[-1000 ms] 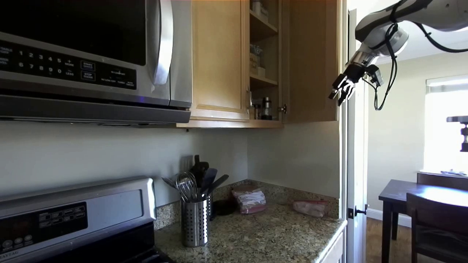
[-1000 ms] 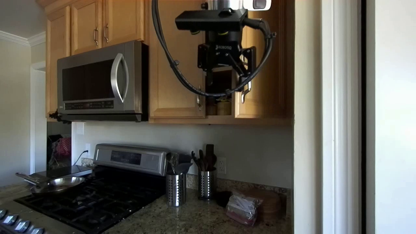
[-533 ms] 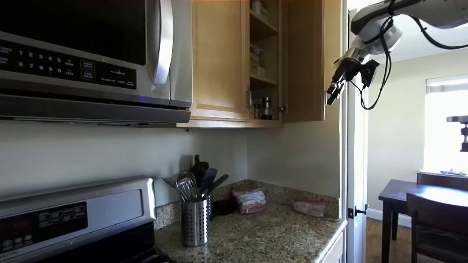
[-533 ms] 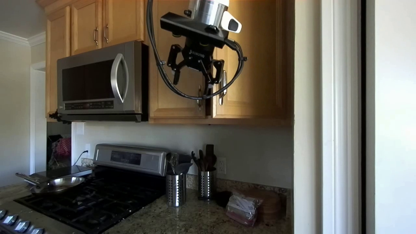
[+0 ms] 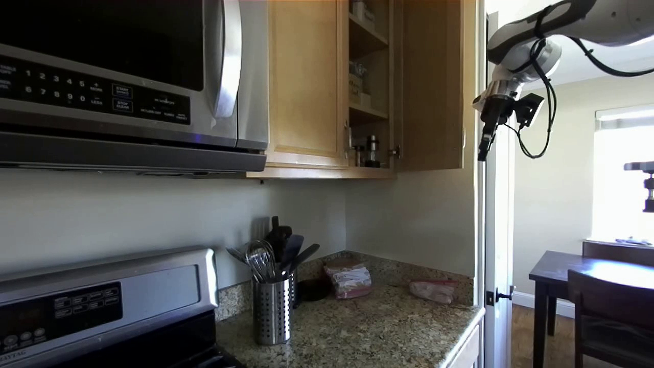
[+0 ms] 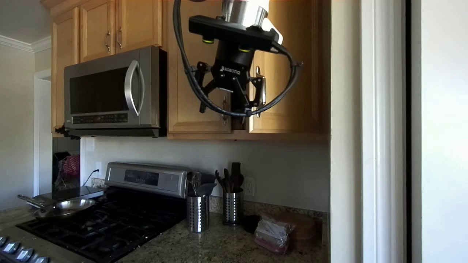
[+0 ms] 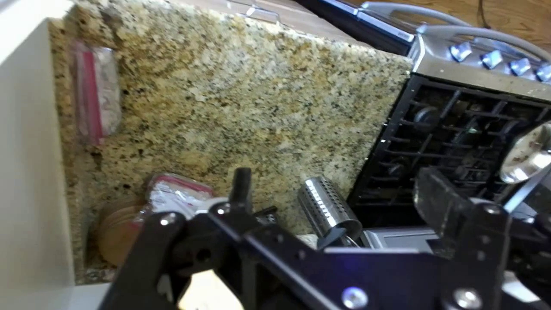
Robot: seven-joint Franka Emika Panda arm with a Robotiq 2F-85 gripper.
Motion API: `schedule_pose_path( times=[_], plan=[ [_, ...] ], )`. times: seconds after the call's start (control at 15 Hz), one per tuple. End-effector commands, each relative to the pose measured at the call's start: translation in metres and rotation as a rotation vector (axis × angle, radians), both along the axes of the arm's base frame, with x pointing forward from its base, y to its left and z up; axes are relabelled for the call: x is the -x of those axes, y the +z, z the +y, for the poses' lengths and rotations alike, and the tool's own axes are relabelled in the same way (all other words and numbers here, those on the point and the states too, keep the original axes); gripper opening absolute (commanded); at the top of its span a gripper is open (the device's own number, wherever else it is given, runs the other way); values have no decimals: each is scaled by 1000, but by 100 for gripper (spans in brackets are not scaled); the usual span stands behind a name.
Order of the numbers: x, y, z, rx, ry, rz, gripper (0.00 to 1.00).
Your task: Open the cupboard, put the object inside then close it
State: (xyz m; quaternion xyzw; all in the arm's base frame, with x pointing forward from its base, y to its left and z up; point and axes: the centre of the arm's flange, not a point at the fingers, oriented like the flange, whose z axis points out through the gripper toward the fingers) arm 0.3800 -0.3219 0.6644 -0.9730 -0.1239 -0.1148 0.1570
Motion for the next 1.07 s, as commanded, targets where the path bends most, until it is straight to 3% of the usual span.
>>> schedule_pose_path(
  times=[0.0, 0.2, 0.53, 0.8, 1.0],
  plan=[
    [5, -15, -52, 106, -165, -15, 67],
    [4, -20, -88, 101, -320, -92, 45],
    [-6, -29, -105, -41, -512, -138, 13],
    [-17, -24, -100, -134, -554, -173, 3],
    [-24, -17, -94, -179, -562, -210, 6]
  ],
)
